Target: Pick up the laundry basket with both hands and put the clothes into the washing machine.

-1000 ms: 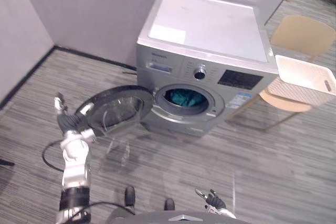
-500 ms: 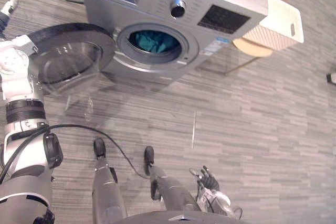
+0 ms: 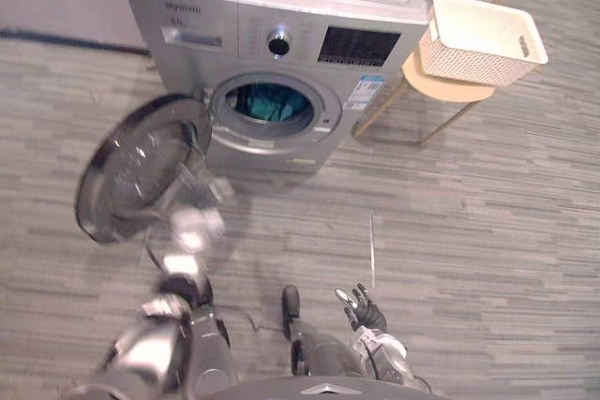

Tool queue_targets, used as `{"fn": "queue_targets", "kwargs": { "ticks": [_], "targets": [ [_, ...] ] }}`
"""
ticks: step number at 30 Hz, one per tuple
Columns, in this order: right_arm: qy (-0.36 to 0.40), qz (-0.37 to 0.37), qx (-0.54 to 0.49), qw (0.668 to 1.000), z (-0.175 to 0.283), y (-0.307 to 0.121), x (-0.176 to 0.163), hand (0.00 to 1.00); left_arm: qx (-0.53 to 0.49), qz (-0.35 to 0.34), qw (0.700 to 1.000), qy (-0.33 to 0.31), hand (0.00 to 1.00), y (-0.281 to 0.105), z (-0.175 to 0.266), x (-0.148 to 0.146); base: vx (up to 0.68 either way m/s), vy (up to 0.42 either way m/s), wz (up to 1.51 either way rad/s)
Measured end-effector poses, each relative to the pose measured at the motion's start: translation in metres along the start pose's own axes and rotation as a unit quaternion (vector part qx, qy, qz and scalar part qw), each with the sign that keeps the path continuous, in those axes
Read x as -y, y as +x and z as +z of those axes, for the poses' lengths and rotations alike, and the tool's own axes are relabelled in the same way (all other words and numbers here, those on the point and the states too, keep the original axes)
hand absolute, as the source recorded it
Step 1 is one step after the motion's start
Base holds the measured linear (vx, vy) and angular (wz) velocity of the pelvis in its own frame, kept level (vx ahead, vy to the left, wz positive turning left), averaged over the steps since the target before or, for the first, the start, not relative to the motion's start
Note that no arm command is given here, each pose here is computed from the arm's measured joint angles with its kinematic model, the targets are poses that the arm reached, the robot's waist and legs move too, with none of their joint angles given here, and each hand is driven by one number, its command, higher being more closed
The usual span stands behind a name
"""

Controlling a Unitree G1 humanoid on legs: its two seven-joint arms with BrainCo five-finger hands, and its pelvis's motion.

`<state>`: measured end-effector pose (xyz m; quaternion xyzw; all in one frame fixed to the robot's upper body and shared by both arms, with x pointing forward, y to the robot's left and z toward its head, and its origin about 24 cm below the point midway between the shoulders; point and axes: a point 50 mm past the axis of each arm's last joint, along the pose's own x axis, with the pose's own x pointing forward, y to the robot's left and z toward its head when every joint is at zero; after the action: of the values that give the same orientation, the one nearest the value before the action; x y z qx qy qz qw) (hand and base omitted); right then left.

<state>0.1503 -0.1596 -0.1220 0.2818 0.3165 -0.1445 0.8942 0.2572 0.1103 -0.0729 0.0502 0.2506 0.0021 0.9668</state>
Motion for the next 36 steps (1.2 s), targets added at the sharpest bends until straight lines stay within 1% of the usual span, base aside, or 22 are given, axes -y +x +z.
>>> {"fn": "queue_targets", "kwargs": {
  "ticks": [1,2,3,4,5,6,7,8,10,11,13,15,19,21,29,33,36],
  "targets": [
    [0.004,-0.017,-0.012,1.000,-0.006,-0.001,0.007,0.00,-0.024,-0.117,0.991,0.054,0.00,-0.024,-0.027,0.047,0.06,0.057,0.41],
    [0.006,-0.026,-0.018,0.999,-0.008,-0.002,0.012,0.00,-0.020,-0.175,0.982,0.073,0.00,-0.036,-0.032,0.067,0.04,0.077,0.58],
    [0.009,-0.036,-0.019,0.999,-0.008,-0.002,0.016,0.00,0.014,-0.268,0.958,0.099,0.00,-0.058,-0.028,0.096,0.03,0.091,0.65],
    [0.014,-0.052,-0.024,0.998,-0.009,-0.003,0.023,0.00,0.052,-0.342,0.933,0.102,0.00,-0.076,-0.018,0.114,0.05,0.122,0.65],
    [0.015,-0.059,-0.028,0.998,-0.011,-0.003,0.027,0.00,0.071,-0.374,0.920,0.096,0.00,-0.085,-0.011,0.122,0.05,0.105,0.61],
    [0.011,-0.064,-0.032,0.997,-0.011,-0.004,0.031,0.00,0.092,-0.412,0.903,0.077,0.00,-0.095,0.000,0.127,0.09,0.143,0.60],
    [0.005,-0.072,-0.039,0.997,-0.013,-0.005,0.036,0.00,0.121,-0.460,0.878,0.050,0.00,-0.108,0.015,0.130,0.06,0.099,0.59],
    [0.002,-0.075,-0.041,0.996,-0.013,-0.005,0.038,0.00,0.130,-0.474,0.870,0.035,0.00,-0.111,0.022,0.129,0.08,0.145,0.52],
    [-0.009,-0.075,-0.042,0.996,-0.010,-0.004,0.041,0.00,0.174,-0.502,0.847,0.007,0.00,-0.118,0.050,0.127,0.07,0.143,0.34],
    [-0.010,-0.075,-0.043,0.996,-0.010,-0.004,0.041,0.00,0.185,-0.504,0.843,0.004,0.00,-0.120,0.056,0.126,0.07,0.117,0.27],
    [-0.017,-0.075,-0.052,0.996,-0.012,-0.002,0.040,0.00,0.224,-0.501,0.836,-0.030,0.00,-0.121,0.081,0.121,0.05,0.058,0.09],
    [-0.022,-0.069,-0.059,0.996,-0.014,-0.002,0.038,0.00,0.238,-0.493,0.835,-0.048,0.00,-0.120,0.089,0.117,0.02,0.010,-0.01],
    [-0.043,-0.063,-0.073,0.994,-0.017,-0.002,0.036,0.00,0.227,-0.490,0.839,-0.066,0.00,-0.117,0.088,0.114,0.04,-0.009,-0.05],
    [-0.045,-0.070,-0.083,0.993,-0.020,-0.003,0.039,0.00,0.208,-0.482,0.848,-0.071,0.00,-0.111,0.082,0.111,0.05,-0.010,-0.02],
    [-0.050,-0.088,-0.100,0.990,-0.023,-0.005,0.049,0.00,0.176,-0.461,0.867,-0.066,0.00,-0.099,0.068,0.106,0.02,-0.004,-0.03],
    [-0.047,-0.097,-0.111,0.988,-0.027,-0.007,0.053,0.00,0.168,-0.411,0.892,-0.089,0.00,-0.087,0.064,0.087,0.03,0.001,-0.13],
    [-0.045,-0.100,-0.112,0.988,-0.029,-0.009,0.054,0.00,0.180,-0.334,0.920,-0.100,0.00,-0.072,0.066,0.065,0.01,0.001,-0.08]
  ]
}}
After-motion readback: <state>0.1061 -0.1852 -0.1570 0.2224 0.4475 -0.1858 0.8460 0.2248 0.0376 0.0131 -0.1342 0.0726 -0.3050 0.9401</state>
